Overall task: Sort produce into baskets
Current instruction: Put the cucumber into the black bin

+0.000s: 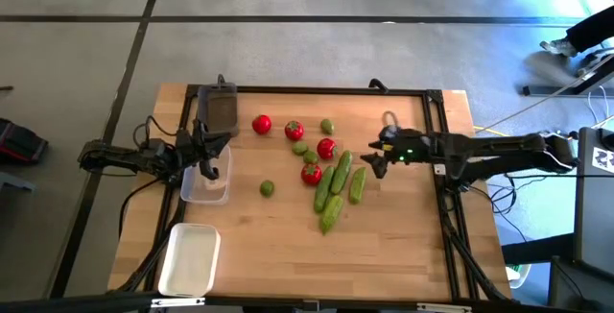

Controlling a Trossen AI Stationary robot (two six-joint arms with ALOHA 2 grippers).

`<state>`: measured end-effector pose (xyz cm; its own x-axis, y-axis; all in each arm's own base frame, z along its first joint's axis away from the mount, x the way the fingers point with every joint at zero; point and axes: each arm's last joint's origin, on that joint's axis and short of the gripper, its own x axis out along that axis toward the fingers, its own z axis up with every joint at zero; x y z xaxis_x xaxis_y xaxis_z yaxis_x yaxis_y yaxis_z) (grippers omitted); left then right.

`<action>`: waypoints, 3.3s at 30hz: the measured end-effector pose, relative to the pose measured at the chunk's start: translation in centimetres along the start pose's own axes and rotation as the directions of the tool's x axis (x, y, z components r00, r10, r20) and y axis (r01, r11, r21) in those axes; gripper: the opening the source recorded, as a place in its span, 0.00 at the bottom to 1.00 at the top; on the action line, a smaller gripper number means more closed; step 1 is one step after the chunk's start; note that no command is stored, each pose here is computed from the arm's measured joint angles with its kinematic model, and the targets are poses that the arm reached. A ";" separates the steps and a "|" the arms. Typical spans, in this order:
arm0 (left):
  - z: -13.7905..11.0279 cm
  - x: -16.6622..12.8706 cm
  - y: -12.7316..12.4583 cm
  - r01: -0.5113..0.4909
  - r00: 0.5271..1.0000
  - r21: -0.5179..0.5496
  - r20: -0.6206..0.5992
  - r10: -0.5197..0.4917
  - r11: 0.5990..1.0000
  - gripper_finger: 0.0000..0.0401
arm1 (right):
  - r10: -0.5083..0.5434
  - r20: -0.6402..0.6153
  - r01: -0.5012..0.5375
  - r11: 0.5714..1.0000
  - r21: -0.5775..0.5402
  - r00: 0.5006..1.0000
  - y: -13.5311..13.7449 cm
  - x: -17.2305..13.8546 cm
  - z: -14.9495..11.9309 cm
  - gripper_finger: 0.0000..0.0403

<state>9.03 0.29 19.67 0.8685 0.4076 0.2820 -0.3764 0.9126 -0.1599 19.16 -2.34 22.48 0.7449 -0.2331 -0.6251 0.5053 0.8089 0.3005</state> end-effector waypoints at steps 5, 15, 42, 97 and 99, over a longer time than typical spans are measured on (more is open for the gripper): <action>0.0 0.0 0.0 0.000 1.000 -0.011 -0.001 0.000 1.000 0.04 | 0.022 -0.282 0.009 0.994 0.109 0.959 0.8 1.3 0.0 0.61; 0.0 0.0 0.0 0.000 1.000 -0.008 -0.001 0.000 1.000 0.04 | 0.021 -0.450 0.114 0.956 0.270 0.893 0.8 4.3 -1.4 0.60; 0.0 0.0 0.0 0.000 1.000 -0.025 -0.001 0.000 1.000 0.04 | -0.067 -0.493 0.166 0.973 0.160 0.867 0.6 10.0 -3.5 0.58; 0.6 12.1 -3.8 0.039 0.971 0.053 -0.239 -0.025 0.998 0.60 | 0.529 0.446 -0.207 0.780 -0.591 0.722 5.7 5.6 11.9 0.32; 0.0 12.8 -4.4 0.092 0.961 0.043 -0.265 -0.077 0.995 0.60 | 0.555 0.475 -0.218 0.776 -0.592 0.683 6.0 6.3 12.1 0.32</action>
<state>21.85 1.47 23.97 0.9493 0.3128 0.0330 -0.3087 0.9467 -0.0922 32.10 -5.50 29.07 0.9961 0.0333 0.0818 -0.0287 0.9980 -0.0570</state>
